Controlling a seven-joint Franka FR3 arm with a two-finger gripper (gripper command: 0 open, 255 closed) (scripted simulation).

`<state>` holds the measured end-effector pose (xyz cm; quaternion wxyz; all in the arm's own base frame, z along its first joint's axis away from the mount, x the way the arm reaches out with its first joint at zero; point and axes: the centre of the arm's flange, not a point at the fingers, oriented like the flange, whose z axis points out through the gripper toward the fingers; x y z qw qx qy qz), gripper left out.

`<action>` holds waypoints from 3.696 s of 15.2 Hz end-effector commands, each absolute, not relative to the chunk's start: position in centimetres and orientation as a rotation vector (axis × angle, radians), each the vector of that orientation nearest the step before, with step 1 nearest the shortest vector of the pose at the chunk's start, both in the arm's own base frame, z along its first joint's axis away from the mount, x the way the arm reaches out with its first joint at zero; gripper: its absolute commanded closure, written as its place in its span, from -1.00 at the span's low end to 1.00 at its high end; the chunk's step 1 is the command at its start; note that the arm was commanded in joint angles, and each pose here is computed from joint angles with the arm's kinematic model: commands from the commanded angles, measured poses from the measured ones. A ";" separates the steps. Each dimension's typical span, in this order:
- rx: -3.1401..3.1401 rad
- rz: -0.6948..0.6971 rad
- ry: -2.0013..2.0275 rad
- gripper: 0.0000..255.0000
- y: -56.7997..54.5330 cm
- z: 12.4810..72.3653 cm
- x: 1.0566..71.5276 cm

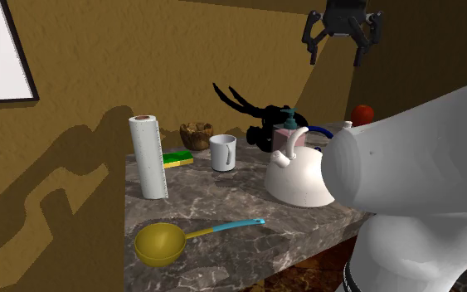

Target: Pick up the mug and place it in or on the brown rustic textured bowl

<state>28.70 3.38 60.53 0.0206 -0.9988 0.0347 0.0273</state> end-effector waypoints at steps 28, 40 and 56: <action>-3.071 0.044 0.060 -1.00 26.1 38.4 39.5; -3.071 0.044 0.060 -1.00 26.4 34.9 39.4; -3.071 0.044 0.060 1.00 26.4 37.0 39.4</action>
